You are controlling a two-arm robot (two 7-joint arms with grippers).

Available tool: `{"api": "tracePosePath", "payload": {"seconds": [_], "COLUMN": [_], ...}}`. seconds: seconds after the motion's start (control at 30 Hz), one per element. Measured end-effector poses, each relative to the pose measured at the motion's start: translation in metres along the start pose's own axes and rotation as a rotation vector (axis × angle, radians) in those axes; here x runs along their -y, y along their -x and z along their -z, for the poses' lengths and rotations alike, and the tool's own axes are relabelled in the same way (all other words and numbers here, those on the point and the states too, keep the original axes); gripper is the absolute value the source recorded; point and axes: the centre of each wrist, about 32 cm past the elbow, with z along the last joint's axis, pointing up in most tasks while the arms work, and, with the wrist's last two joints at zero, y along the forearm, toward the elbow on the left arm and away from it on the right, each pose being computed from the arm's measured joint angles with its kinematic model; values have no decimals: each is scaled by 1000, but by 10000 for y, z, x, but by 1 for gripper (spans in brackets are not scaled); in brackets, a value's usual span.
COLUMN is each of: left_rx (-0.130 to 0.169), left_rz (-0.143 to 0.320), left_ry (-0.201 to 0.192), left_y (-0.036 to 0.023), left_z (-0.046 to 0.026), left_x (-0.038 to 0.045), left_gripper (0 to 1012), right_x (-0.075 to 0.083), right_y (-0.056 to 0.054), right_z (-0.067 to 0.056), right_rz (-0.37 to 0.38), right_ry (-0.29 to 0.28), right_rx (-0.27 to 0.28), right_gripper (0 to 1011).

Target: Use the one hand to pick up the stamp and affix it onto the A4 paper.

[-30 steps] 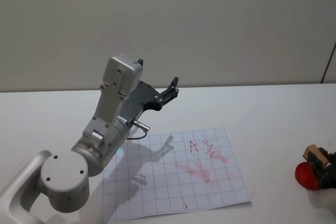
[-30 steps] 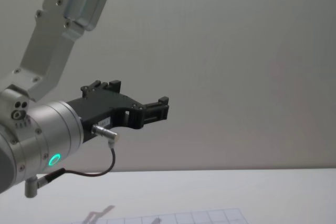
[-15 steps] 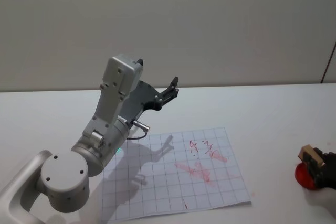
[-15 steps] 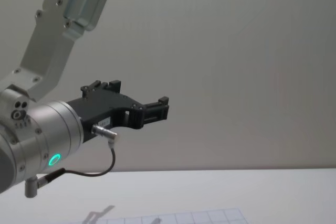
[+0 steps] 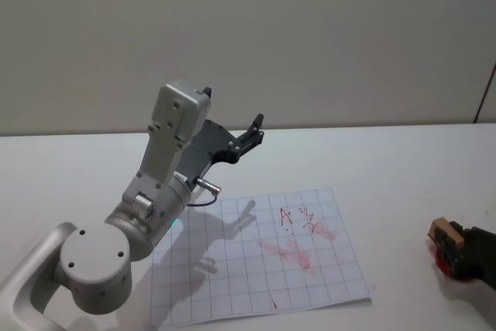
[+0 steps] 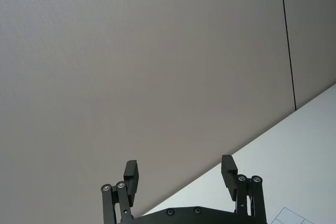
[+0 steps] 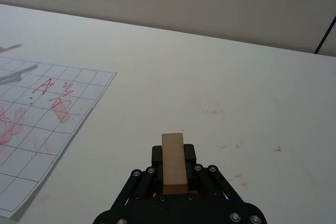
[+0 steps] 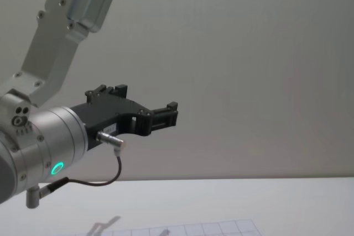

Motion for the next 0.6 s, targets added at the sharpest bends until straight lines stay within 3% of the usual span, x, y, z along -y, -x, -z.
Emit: {"api": "tracePosePath", "payload": {"seconds": [0.6], "left_rx": [0], "left_rz": [0], "left_ry": [0], "left_y": [0], "left_z": [0], "left_x": [0], "left_gripper": [1001], "right_x": [-38], "right_y": [10], "right_z": [26], "right_rz": [6], "right_ry": [21], "right_rx": [-3], "right_gripper": [220]}}
